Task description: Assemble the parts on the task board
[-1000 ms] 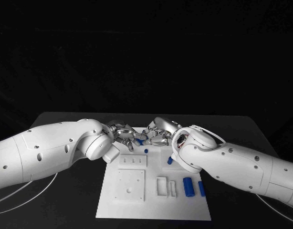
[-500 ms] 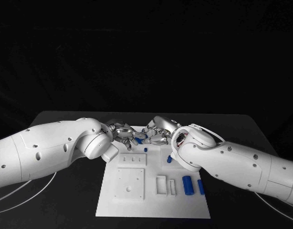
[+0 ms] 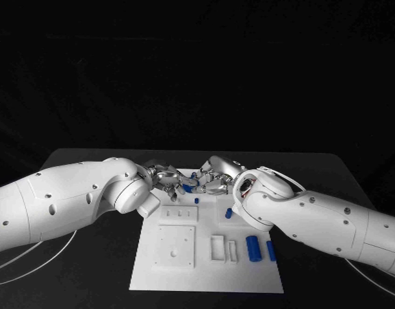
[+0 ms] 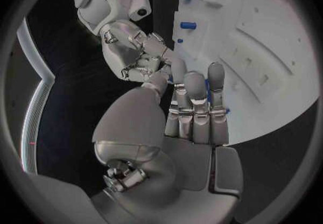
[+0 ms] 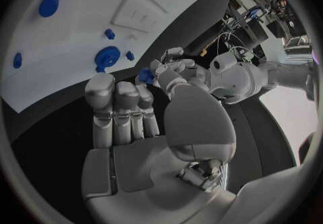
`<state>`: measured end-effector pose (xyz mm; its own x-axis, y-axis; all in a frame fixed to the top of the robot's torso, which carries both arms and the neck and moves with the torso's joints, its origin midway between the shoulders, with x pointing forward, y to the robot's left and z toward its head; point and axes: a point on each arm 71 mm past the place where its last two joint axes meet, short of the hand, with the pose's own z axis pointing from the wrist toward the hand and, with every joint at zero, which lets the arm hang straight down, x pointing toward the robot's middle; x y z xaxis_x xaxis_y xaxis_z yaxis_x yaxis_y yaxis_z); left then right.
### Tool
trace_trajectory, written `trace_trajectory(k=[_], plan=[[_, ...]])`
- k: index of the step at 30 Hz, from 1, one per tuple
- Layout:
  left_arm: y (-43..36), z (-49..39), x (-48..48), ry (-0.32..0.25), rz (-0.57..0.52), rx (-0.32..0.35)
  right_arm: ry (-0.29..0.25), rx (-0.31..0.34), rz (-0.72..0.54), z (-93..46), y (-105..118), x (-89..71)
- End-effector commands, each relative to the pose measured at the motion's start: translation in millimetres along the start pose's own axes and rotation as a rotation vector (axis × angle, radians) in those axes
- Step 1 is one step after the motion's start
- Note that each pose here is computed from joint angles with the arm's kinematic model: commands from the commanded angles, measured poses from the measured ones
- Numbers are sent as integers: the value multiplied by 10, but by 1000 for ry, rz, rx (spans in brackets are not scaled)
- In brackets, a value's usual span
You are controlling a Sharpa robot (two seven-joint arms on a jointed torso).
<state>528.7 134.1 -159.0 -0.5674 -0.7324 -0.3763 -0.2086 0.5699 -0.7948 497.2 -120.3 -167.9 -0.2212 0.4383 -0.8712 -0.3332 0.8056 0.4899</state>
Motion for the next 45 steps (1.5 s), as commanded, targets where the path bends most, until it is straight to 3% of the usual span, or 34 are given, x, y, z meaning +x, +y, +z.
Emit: trace_trajectory(k=[1, 13, 24, 35, 45], plan=[[-10, -6, -58, -29, 28, 14, 4, -18, 21, -36, -39, 13], [61, -2, -140, -51, 104, -25, -66, -35, 107, -244, -348, -120], [145, 5, -160, -57, 183, -96, -173, 5, 223, -348, -716, -402], [159, 39, -67, -43, 277, -141, -269, 56, 350, -275, -959, -692], [222, 95, 57, -16, 314, -169, -285, 70, 369, -216, -1003, -748]])
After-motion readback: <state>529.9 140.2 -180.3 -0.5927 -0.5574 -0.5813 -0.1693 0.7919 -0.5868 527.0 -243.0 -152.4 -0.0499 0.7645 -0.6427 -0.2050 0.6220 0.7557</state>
